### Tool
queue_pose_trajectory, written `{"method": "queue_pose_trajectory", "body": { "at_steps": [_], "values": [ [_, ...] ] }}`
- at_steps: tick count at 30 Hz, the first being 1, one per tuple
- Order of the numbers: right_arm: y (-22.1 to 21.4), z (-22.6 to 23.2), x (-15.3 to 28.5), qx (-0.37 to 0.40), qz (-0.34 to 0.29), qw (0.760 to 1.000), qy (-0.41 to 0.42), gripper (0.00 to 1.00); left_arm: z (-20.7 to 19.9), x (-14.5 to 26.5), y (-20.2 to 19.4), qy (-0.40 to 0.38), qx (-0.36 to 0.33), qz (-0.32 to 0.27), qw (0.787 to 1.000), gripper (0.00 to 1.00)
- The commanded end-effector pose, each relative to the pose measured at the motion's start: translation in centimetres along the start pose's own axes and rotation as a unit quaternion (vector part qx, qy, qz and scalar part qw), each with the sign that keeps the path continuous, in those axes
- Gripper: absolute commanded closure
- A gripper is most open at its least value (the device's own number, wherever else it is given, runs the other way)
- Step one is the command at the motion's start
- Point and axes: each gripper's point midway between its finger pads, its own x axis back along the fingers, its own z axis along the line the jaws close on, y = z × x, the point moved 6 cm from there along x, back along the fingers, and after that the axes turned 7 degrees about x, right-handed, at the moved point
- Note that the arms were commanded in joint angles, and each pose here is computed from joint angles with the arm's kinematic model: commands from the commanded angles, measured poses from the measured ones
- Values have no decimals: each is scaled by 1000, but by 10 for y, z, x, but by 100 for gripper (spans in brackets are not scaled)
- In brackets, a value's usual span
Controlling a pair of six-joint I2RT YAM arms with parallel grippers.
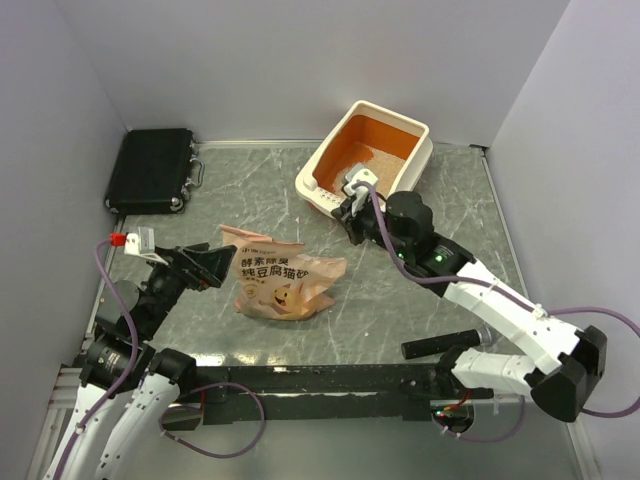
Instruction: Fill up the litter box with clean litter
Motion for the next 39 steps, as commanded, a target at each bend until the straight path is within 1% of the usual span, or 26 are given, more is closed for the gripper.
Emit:
{"method": "queue_pose_trajectory", "body": {
  "at_steps": [1,2,4,5,8,9,11,12,16,21,29,35,39],
  "values": [
    [-8,19,-12,-42,12,993,109,100,-3,-3,0,-10,0,4,1000,5],
    [-8,27,-12,-46,5,988,148,100,-2,-2,-1,-9,0,4,1000,5],
    [-16,27,-15,-59,9,981,183,100,-2,-1,-2,-10,1,4,1000,5],
    [-17,33,-13,-67,3,972,224,100,-2,0,-1,-10,1,3,1000,4],
    [-29,30,-14,-92,9,960,263,100,-2,0,-2,-11,2,3,1000,4],
    [-32,33,-13,-100,10,952,288,100,-2,1,-2,-11,3,4,1000,4],
    [-36,29,-14,-106,9,949,296,100,-2,0,-4,-14,3,9,1000,4],
    [-37,32,-16,-108,7,941,321,100,-2,-1,-4,-15,4,9,1000,4],
    [-42,32,-29,-114,30,925,362,100,-3,-2,-4,-18,3,13,1000,4],
    [-52,35,-42,-120,36,919,373,100,-4,-1,-5,-23,2,14,1000,4],
    [-56,42,-53,-127,37,910,394,100,-5,-2,-5,-24,1,19,1000,4],
    [-57,52,-53,-120,36,902,412,100,-5,-2,-6,-25,2,19,999,4],
    [-63,62,-51,-113,55,897,423,100,-5,-2,-5,-24,2,18,1000,4]
  ]
}}
